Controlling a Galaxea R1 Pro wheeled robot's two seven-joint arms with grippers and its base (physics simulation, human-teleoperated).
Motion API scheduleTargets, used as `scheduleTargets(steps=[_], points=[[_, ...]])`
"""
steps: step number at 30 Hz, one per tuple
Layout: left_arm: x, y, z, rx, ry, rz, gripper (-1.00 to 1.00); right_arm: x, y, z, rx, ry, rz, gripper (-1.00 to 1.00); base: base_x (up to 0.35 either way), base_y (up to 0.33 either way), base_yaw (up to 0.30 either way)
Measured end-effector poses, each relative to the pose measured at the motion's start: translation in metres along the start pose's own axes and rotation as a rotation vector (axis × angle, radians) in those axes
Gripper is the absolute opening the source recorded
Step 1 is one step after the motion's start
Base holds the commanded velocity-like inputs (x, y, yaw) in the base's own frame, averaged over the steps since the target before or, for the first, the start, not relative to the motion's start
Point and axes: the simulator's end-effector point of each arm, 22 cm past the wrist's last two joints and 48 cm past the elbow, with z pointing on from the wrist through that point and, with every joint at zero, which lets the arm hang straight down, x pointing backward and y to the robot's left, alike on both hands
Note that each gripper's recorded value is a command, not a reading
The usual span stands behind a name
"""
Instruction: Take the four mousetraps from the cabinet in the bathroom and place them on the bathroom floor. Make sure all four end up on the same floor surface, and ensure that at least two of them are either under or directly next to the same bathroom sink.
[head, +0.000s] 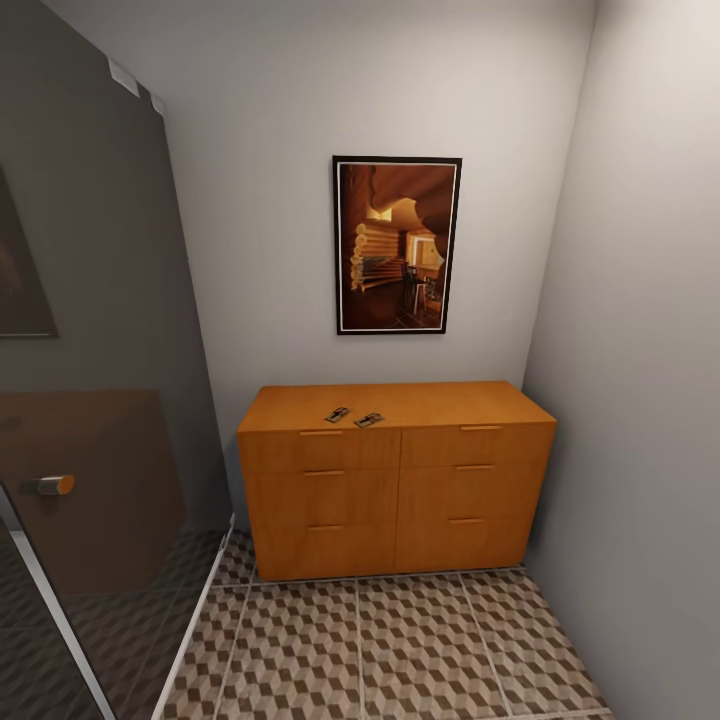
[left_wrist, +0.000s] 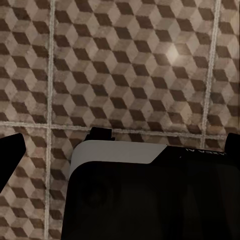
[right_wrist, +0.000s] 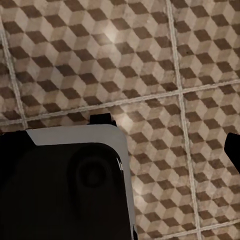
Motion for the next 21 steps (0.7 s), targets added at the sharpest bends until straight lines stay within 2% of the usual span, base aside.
scheduleTargets(steps=[21], points=[[-0.0007, 0.0061, 0.0004, -0.008, -0.001, 0.000, 1.00, 0.0002, 0.0018, -0.0001, -0.001, 0.000, -0.003, 1.00, 0.000, 0.000, 0.000]])
